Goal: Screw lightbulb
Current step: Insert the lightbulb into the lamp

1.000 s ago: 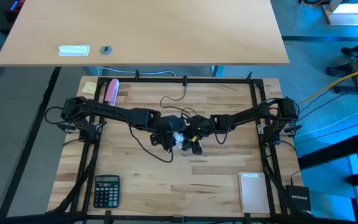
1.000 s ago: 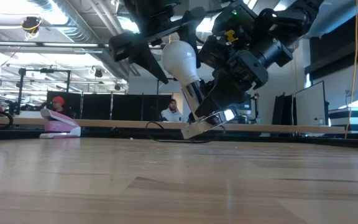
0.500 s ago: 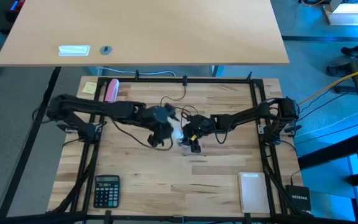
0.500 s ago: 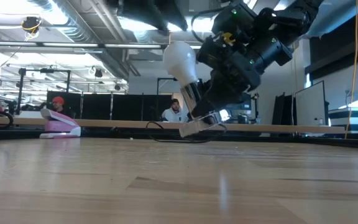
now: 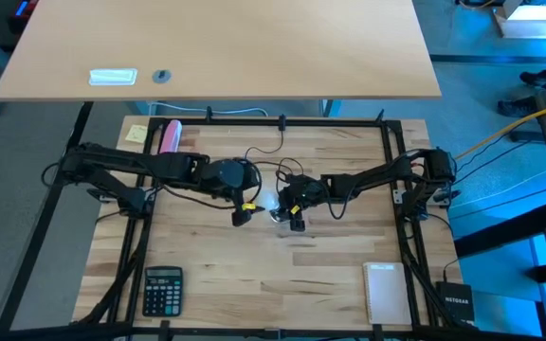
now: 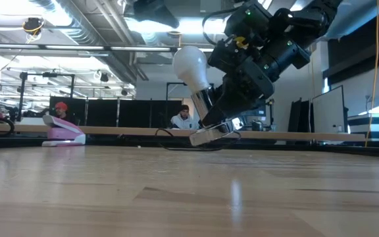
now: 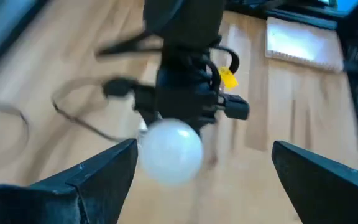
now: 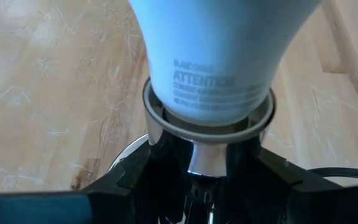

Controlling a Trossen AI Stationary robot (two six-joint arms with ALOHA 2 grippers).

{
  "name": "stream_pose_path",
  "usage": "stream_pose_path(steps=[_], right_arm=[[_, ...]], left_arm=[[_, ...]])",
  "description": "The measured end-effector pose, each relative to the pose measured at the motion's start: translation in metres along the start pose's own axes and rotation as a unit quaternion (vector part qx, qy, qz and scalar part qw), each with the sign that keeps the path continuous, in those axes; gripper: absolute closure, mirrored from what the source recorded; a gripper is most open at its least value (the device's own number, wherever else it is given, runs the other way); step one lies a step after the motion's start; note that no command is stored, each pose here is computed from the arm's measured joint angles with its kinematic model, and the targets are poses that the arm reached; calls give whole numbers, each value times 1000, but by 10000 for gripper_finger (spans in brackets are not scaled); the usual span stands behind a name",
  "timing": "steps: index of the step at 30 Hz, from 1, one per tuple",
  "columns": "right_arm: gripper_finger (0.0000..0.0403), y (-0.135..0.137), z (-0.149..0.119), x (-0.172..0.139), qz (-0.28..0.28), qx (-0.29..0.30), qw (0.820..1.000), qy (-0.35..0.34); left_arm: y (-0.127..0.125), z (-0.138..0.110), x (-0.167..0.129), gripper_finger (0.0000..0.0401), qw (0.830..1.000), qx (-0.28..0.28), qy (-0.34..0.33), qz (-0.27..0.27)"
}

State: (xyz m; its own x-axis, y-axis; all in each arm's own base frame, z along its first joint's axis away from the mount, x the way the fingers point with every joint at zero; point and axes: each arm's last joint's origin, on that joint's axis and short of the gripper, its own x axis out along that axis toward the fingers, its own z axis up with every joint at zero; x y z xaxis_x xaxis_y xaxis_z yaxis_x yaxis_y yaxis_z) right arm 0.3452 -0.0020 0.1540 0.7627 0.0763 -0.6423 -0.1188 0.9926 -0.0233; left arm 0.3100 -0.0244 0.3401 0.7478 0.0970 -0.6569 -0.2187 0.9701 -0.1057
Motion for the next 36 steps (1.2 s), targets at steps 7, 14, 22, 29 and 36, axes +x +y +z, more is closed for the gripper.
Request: stream_pose_path(steps=[7, 14, 22, 29, 36], right_arm=[[223, 0, 0, 0, 0, -3, 1000, 0], [223, 0, -1, 0, 1, -5, 1000, 4], [223, 0, -2, 0, 1, -9, 1000, 5], [223, 0, -2, 0, 2, -10, 1000, 5], [223, 0, -1, 0, 3, -17, 1000, 0]], left_arm=[[12, -1, 18, 40, 978, -206, 17, 35], [11, -17, 56, 40, 956, -274, 98, 48], [15, -19, 81, 45, 953, -281, 97, 52], [15, -17, 84, 104, 960, -264, 86, 45], [15, -17, 84, 160, 991, -90, 93, 27]])
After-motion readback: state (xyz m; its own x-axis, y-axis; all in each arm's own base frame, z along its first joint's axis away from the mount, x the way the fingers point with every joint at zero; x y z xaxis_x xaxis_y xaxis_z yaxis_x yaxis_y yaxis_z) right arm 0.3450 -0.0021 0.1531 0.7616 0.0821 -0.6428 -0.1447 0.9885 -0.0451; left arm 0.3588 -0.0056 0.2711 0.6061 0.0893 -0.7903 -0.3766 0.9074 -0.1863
